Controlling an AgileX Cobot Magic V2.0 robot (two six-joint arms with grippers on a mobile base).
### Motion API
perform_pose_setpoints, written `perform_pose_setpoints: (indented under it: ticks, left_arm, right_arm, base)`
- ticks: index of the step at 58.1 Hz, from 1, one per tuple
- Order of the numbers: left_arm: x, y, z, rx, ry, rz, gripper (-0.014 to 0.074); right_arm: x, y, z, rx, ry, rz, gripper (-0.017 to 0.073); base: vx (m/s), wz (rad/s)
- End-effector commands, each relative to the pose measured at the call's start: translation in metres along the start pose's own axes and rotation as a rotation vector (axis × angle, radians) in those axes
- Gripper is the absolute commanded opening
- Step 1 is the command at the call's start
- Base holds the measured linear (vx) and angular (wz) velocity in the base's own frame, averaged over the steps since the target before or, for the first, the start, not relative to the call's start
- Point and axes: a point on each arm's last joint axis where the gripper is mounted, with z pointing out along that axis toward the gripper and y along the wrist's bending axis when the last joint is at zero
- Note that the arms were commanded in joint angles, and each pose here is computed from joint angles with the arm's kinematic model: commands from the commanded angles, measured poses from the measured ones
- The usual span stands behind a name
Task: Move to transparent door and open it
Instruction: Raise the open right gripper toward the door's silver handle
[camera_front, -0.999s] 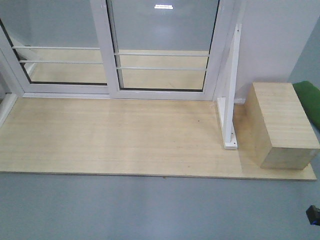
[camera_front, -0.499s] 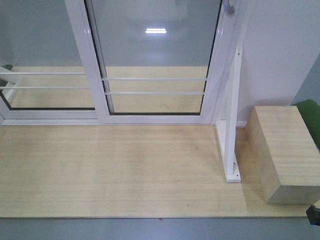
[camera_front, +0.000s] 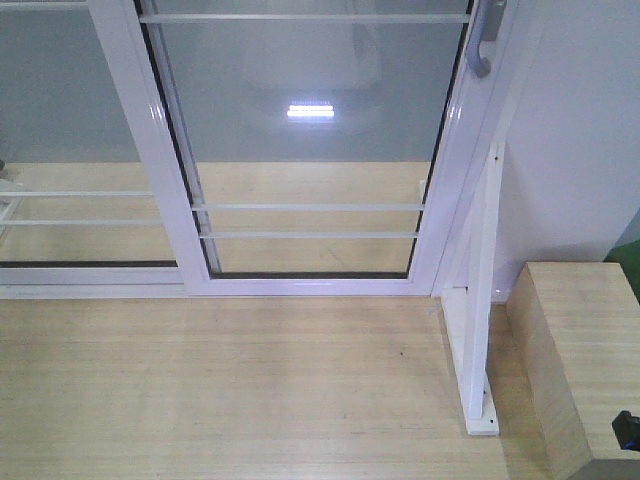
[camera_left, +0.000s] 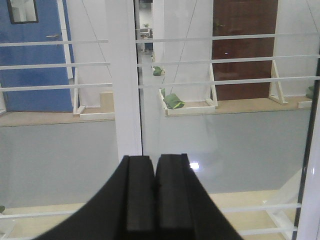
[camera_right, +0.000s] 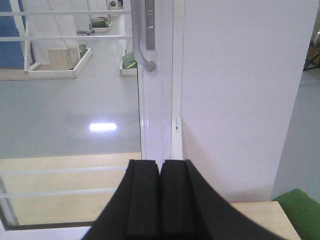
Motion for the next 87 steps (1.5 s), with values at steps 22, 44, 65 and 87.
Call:
perform_pose_setpoints:
  ticks: [22, 44, 65, 87]
  left_arm:
    - [-0.0034, -0.0001, -0.0009, 0.001, -0.084, -0.009, -0.0006]
    - [-0.0034, -0.0001, -0.0009, 0.001, -0.084, -0.009, -0.0006]
    - [-0.0034, -0.0001, -0.0009, 0.001, -0.084, -0.009, -0.0006]
    - [-0.0029, -0.0002, 0.0008, 0.004, -0.071, -0.009, -0.0006]
  right_arm:
    - [-0.0068, 0.0000, -0.0012, 0.002, -0.089, -0.011, -0.0009]
    - [-0.0068, 0.0000, -0.0012, 0.002, -0.089, -0.011, -0.0009]
    - [-0.0068, 0.0000, -0.0012, 0.002, -0.089, -0.011, -0.0009]
    - [-0.0070, 0.0001, -0.0004, 0.001, -0.086, -0.011, -0.0009]
  base:
    - [0.30, 0.02]
    - [0.20, 0.00]
    - [0.13, -0.01]
    - [0.07, -0.02]
